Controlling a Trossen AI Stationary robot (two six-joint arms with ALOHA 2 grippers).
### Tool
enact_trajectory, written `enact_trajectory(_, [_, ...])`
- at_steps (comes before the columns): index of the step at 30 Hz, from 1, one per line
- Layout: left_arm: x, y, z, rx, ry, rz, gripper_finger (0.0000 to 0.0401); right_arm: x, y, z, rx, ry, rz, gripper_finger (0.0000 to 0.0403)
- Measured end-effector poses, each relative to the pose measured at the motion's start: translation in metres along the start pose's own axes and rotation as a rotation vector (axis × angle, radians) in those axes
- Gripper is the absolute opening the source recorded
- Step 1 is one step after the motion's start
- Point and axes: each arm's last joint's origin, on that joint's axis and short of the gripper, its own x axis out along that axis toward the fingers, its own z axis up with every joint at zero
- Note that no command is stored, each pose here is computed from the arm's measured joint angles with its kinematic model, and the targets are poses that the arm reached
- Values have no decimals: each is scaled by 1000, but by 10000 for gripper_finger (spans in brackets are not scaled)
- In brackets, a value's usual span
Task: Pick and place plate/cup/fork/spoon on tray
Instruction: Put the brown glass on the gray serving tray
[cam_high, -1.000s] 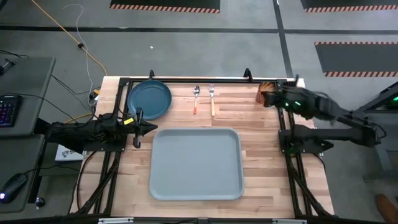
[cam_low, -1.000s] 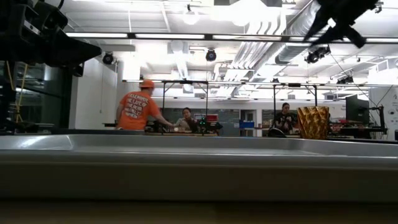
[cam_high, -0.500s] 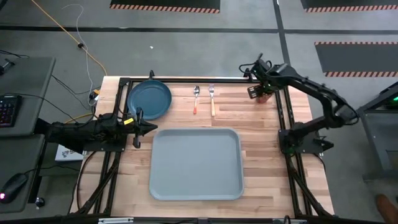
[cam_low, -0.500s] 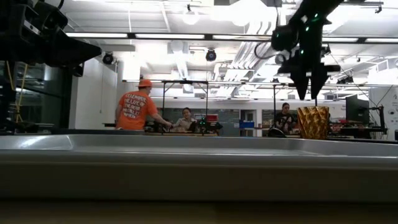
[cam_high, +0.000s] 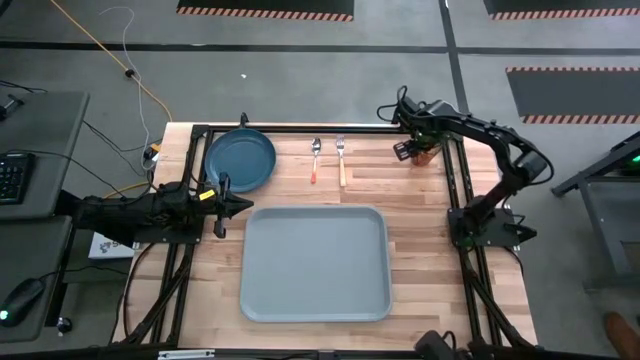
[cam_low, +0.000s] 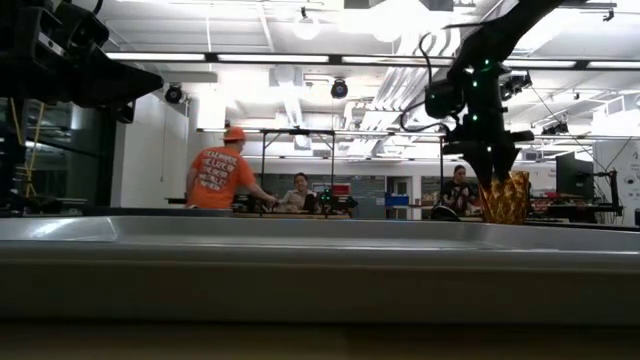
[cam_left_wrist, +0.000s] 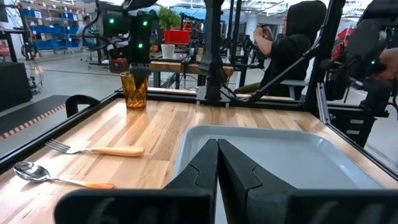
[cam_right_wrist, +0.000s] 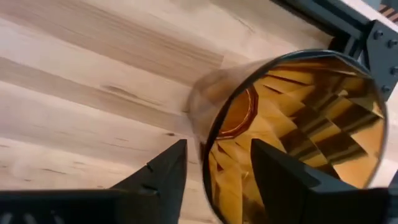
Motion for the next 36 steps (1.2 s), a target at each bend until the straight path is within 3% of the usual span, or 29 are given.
enact_trajectory(3, [0,0,0,0,0,0,1,3,1,0,-25,21,0,113])
enact_trajectory(7, [0,0,0,0,0,0,1,-5,3,-5,-59,22,49,18])
enact_trajectory(12, [0,0,0,0,0,0,1,-49,8,-24,-170,-56,153,8])
enact_trajectory(14, [0,0,0,0,0,0,1,-78,17,-37,-253,-112,273,5])
enact_trajectory(18, [0,0,0,0,0,0,1,-135,50,-75,-463,-220,524,3])
enact_trajectory(22, [0,0,0,0,0,0,1,-166,92,-123,-686,-240,615,2])
enact_trajectory(28, [0,0,0,0,0,0,1,-152,156,-178,-916,-185,502,2])
enact_trajectory(36, [0,0,0,0,0,0,1,-100,217,-195,-1042,-74,330,1])
